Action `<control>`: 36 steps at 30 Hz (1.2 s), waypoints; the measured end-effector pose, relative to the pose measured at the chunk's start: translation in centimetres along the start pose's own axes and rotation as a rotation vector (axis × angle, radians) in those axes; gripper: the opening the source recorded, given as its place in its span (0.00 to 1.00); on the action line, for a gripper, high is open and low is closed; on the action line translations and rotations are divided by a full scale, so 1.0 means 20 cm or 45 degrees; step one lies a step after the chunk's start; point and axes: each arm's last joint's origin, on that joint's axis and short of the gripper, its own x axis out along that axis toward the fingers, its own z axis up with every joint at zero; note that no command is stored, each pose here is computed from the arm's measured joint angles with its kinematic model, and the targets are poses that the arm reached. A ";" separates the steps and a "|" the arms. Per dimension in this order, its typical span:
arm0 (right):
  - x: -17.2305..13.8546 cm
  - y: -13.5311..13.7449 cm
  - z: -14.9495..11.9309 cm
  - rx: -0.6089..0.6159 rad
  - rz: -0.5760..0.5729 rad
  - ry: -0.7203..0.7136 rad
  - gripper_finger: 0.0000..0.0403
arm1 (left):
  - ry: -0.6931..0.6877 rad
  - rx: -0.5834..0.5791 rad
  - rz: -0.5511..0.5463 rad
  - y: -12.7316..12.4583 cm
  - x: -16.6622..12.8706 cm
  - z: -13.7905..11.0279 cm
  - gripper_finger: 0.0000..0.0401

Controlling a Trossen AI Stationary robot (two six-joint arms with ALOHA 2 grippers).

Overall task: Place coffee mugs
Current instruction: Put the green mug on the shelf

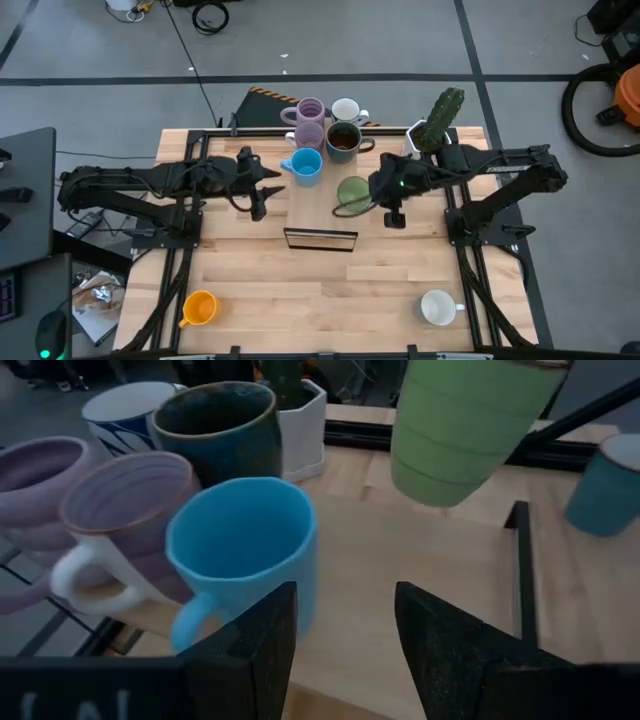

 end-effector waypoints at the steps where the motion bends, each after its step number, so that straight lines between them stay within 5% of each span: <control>1: 0.00 -0.02 0.00 0.003 0.001 0.014 0.17 | 0.002 0.008 -0.004 0.01 0.00 0.00 0.44; 12: 0.07 -0.25 -0.01 0.040 0.025 0.065 0.18 | 0.000 0.067 0.055 0.09 0.02 0.01 0.44; 23: 0.28 -0.31 0.03 0.032 0.073 0.143 0.18 | 0.002 0.070 0.050 0.08 0.02 0.01 0.44; 36: 0.28 -0.42 0.01 0.118 0.074 0.129 0.18 | 0.015 0.040 -0.022 0.07 0.02 0.00 0.44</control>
